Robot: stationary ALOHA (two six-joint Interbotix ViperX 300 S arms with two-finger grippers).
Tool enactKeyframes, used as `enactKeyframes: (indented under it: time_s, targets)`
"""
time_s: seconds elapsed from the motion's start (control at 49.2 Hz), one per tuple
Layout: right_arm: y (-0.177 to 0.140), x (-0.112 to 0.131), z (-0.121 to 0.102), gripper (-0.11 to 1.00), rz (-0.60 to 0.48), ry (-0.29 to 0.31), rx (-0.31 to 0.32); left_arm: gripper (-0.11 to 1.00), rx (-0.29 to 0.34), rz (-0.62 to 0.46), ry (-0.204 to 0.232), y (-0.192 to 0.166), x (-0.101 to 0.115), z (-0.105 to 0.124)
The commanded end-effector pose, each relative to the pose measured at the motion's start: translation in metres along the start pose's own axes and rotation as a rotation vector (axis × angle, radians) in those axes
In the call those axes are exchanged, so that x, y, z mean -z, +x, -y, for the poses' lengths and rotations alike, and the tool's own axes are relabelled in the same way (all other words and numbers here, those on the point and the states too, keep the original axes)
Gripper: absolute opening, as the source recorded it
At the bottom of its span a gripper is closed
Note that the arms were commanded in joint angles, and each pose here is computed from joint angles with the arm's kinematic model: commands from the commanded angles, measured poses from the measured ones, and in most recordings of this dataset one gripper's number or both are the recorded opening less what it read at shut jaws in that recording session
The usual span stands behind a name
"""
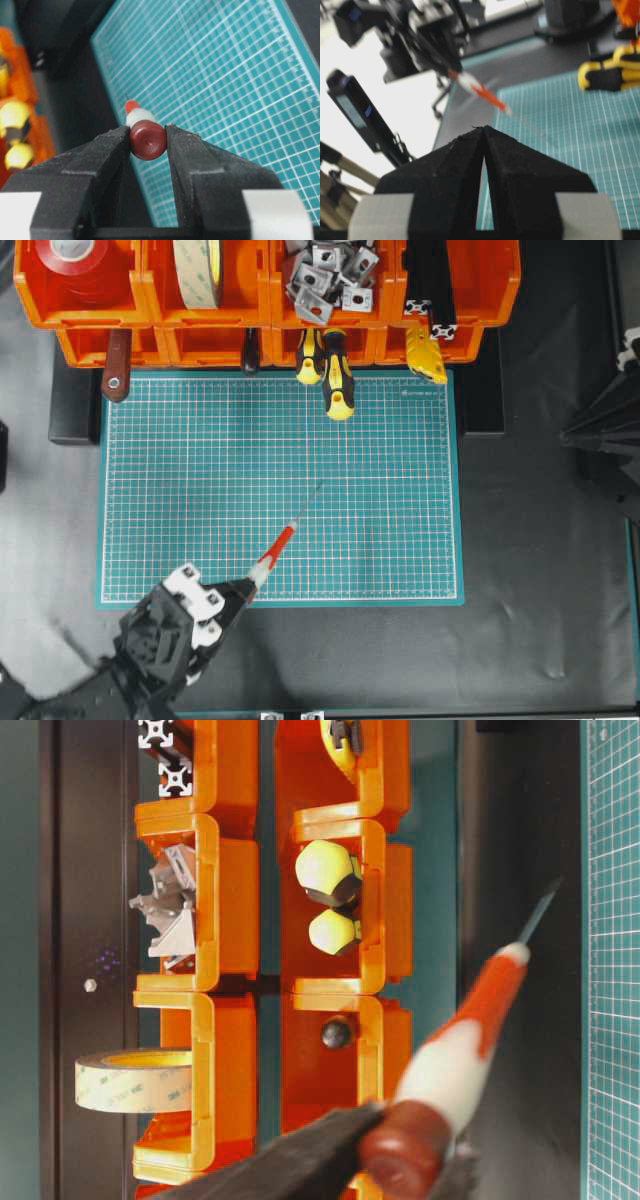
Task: Pick red screwdriver from container rack with left arm.
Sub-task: 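Bring the held screwdriver back over the mat center with the left gripper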
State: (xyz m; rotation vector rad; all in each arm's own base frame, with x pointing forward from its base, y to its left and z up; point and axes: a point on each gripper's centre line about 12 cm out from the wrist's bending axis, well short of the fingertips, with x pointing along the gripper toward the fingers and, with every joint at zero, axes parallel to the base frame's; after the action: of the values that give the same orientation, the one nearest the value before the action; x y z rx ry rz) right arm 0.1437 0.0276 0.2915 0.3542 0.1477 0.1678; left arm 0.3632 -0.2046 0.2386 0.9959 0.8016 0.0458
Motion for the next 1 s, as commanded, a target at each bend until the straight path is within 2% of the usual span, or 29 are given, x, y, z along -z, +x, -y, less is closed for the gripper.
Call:
enactKeyframes:
  time_s: [0.0, 0.142, 0.407, 0.59, 0.976]
  targets:
    - [0.001, -0.015, -0.005, 0.00, 0.052, 0.004, -0.011, 0.26, 0.021, 0.050, -0.044, 0.005, 0.011, -0.020]
    - [0.001, -0.017, -0.004, 0.00, 0.063, 0.004, -0.007, 0.26, 0.067, 0.065, -0.060, 0.029, 0.035, -0.025]
    - [0.000, -0.021, -0.002, 0.00, 0.077, 0.009, 0.013, 0.26, 0.090, 0.044, -0.109, 0.057, 0.064, -0.039]
    - [0.002, -0.020, -0.001, 0.00, 0.071, 0.009, 0.017, 0.26, 0.083, 0.028, -0.126, 0.064, 0.070, -0.046]
    - [0.002, -0.019, 0.000, 0.00, 0.063, 0.008, 0.022, 0.26, 0.083, 0.014, -0.125, 0.070, 0.071, -0.046]
